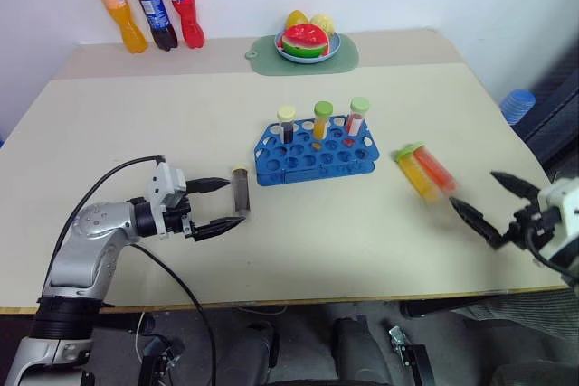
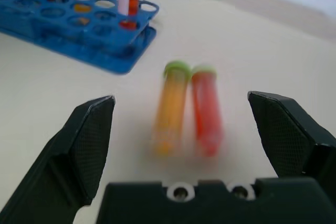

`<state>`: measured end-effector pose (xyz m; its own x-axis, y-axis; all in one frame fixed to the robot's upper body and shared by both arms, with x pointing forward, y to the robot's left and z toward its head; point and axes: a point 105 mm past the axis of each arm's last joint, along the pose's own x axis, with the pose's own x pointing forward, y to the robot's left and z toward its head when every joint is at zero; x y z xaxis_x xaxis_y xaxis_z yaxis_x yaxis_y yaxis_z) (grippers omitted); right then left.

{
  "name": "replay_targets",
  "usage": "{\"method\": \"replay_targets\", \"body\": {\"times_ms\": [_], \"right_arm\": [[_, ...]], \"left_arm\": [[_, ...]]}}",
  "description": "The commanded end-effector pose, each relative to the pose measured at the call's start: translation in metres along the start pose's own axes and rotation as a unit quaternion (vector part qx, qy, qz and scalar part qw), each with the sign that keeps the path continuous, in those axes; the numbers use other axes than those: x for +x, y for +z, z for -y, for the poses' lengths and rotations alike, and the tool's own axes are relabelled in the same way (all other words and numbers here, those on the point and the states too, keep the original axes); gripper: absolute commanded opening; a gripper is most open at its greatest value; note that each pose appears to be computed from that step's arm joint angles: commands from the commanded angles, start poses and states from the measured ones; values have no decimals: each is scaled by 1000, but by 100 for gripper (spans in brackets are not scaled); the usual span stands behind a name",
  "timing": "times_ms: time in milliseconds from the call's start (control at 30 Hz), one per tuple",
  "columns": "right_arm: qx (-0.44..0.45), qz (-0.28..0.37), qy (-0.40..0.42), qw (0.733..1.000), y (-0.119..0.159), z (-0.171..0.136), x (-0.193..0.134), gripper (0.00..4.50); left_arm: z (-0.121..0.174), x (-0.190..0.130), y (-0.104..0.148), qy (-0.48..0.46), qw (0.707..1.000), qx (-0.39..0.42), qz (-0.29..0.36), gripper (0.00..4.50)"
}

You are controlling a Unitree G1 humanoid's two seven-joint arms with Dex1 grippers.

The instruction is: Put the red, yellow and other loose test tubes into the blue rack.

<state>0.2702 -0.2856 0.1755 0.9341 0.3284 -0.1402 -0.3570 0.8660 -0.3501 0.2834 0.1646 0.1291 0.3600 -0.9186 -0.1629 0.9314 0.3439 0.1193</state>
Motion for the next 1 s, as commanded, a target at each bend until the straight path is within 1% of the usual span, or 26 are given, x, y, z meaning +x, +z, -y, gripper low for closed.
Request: {"method": "replay_targets", "body": {"times_ms": [33, 133, 200, 267, 433, 567, 800, 1000], "right_arm": [[22, -42, 13, 999, 3, 12, 16, 450], [21, -86, 24, 996, 1, 20, 31, 450], [41, -140, 26, 989, -1, 32, 51, 450], [58, -177, 27, 982, 1, 41, 65, 450], [69, -210, 44, 974, 3, 52, 84, 450], [70, -236, 59, 967, -4, 58, 94, 450], [50, -280, 95, 954, -20, 51, 111, 450], [30, -298, 108, 948, -28, 45, 122, 450]], "left_arm": [[7, 6, 15, -37, 999, 24, 9, 446], [9, 12, 19, -48, 998, 35, 12, 446], [11, 19, 22, -55, 998, 36, 20, 446], [15, 23, 23, -60, 997, 36, 23, 446], [21, 21, 23, -55, 998, 30, 27, 446], [29, 19, 22, -43, 998, 20, 31, 446], [39, 13, 18, -23, 999, 6, 30, 446], [44, 11, 18, -18, 1000, 4, 25, 446]]}}
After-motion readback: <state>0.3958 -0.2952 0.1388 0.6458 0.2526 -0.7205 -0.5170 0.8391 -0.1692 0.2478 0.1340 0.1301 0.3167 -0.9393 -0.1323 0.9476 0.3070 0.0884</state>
